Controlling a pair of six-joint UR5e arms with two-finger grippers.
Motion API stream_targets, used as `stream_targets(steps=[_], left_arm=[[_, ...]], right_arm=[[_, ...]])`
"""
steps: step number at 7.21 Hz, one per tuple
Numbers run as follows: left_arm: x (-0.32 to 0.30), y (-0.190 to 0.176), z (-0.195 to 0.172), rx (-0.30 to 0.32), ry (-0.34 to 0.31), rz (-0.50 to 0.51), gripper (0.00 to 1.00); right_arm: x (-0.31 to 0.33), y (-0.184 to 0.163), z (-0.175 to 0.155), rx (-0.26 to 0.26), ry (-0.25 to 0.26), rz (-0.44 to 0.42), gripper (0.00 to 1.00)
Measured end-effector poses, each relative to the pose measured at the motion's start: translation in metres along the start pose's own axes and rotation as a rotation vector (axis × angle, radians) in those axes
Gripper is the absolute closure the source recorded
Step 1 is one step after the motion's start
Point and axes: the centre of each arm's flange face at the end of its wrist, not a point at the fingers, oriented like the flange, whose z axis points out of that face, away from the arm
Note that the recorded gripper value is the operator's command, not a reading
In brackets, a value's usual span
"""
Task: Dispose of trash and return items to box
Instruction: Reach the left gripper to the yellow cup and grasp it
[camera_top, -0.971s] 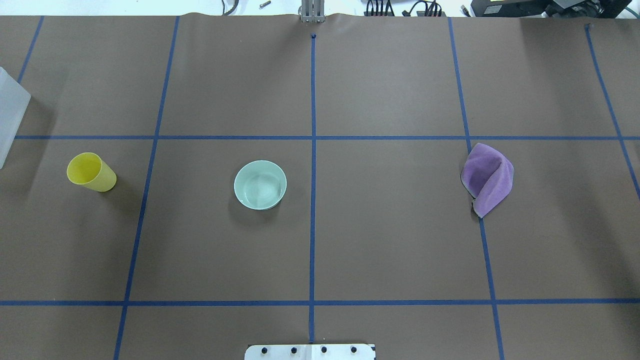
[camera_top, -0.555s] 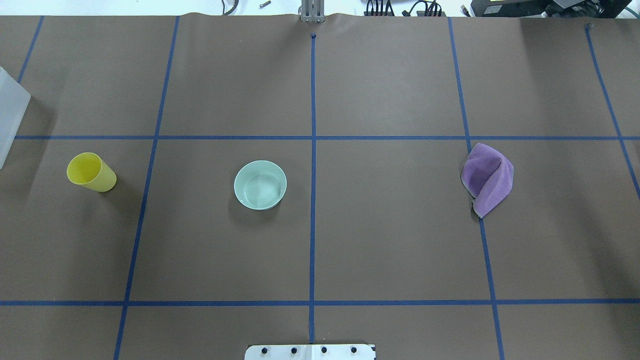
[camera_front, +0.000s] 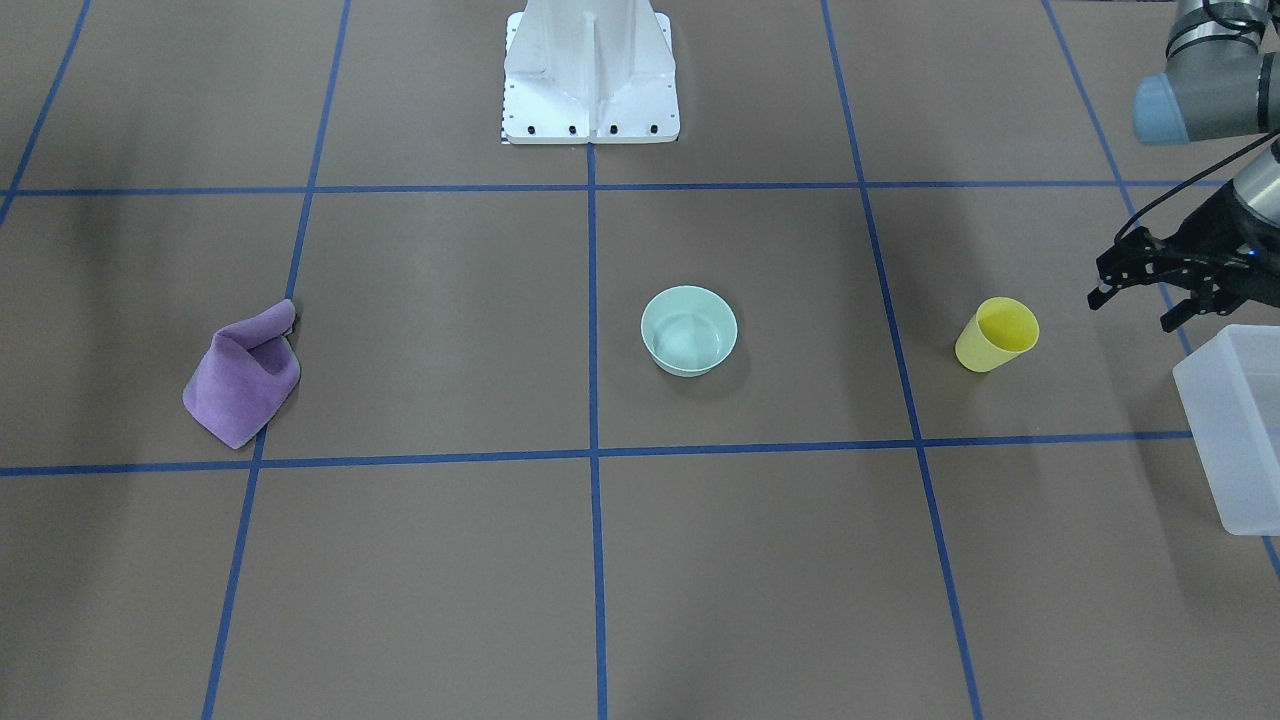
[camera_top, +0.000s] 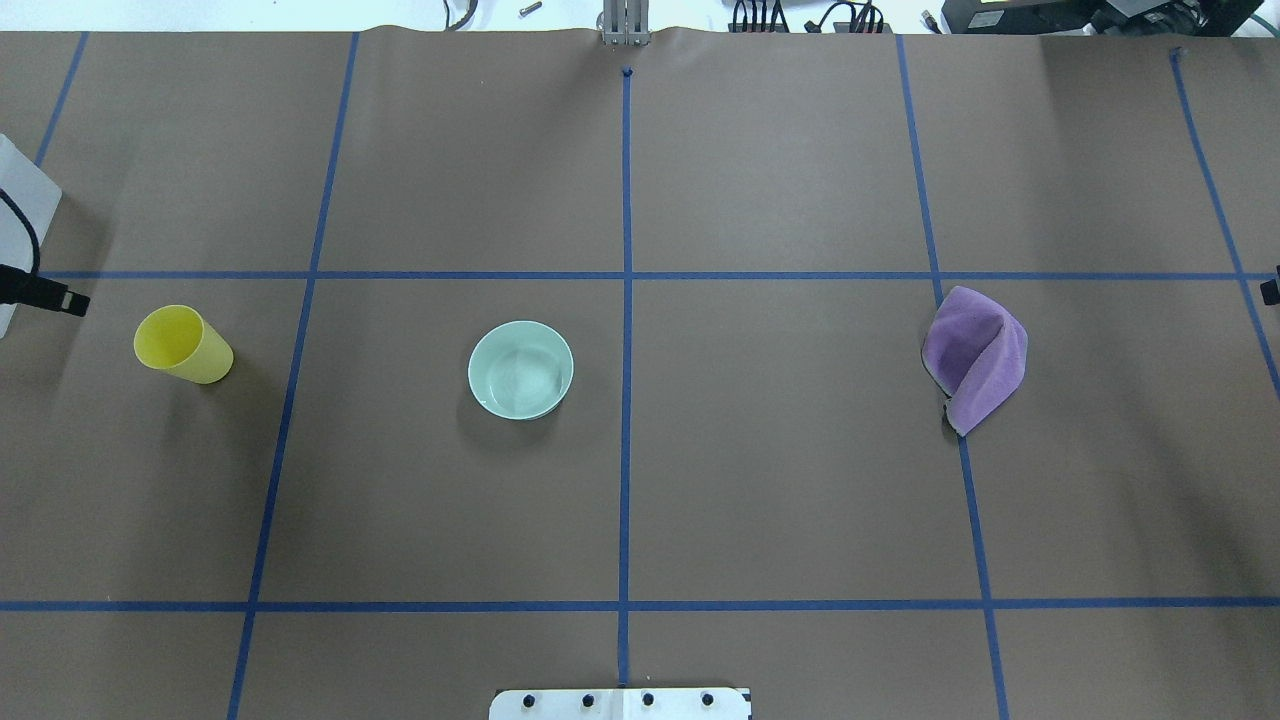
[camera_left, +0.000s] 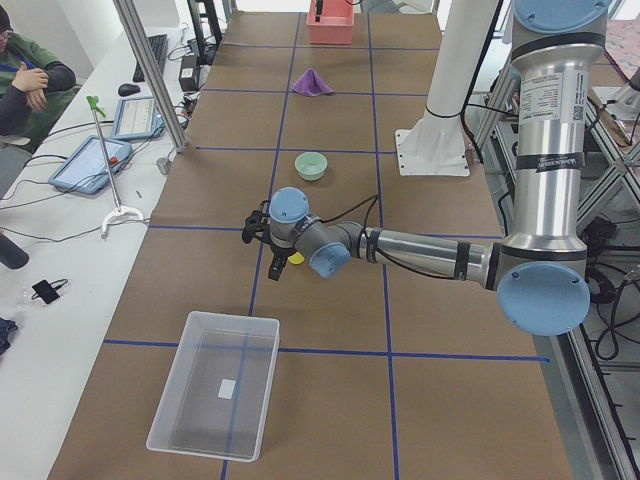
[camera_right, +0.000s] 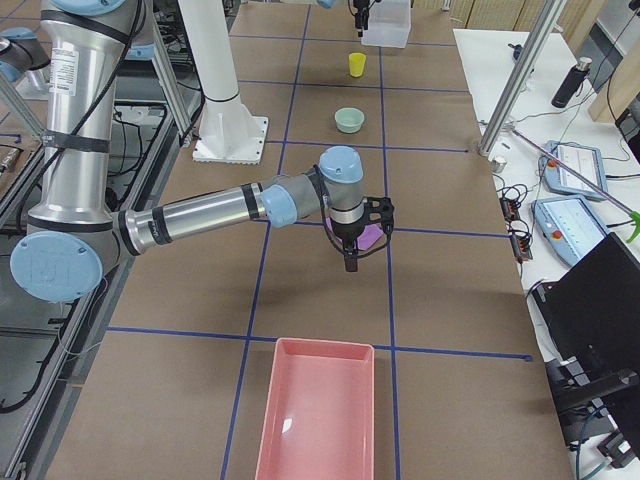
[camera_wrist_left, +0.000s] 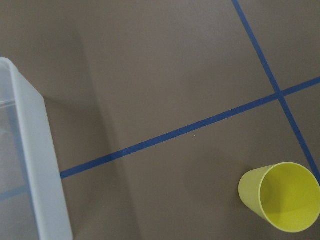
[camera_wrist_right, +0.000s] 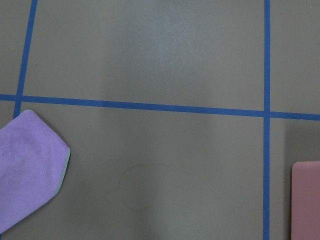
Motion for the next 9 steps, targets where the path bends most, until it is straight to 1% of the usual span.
stream_targets(steps=[1, 2, 3, 5, 8, 9], left_arm=[[0.014, 0.004, 0.016, 0.002, 0.006, -0.033, 0.05], [0.025, 0.006, 0.027, 0.003, 0.007, -0.054, 0.18], [0.029, 0.009, 0.037, 0.004, -0.004, -0.063, 0.38], [0.03, 0.015, 0.057, 0.012, -0.031, -0.065, 1.0], [0.047, 0.01, 0.059, 0.041, 0.009, -0.062, 1.0], [0.053, 0.01, 0.056, 0.035, 0.031, -0.056, 1.0]], right_arm=[[-0.001, 0.0, 0.001, 0.0, -0.001, 0.001, 0.0], [-0.002, 0.001, 0.002, 0.0, 0.0, 0.001, 0.0], [-0.001, 0.0, 0.003, 0.001, 0.005, 0.001, 0.0], [0.0, 0.0, 0.005, 0.001, 0.015, 0.0, 0.0], [0.0, 0.001, 0.006, -0.001, 0.017, -0.001, 0.0], [0.001, 0.001, 0.007, -0.002, 0.017, 0.0, 0.0]])
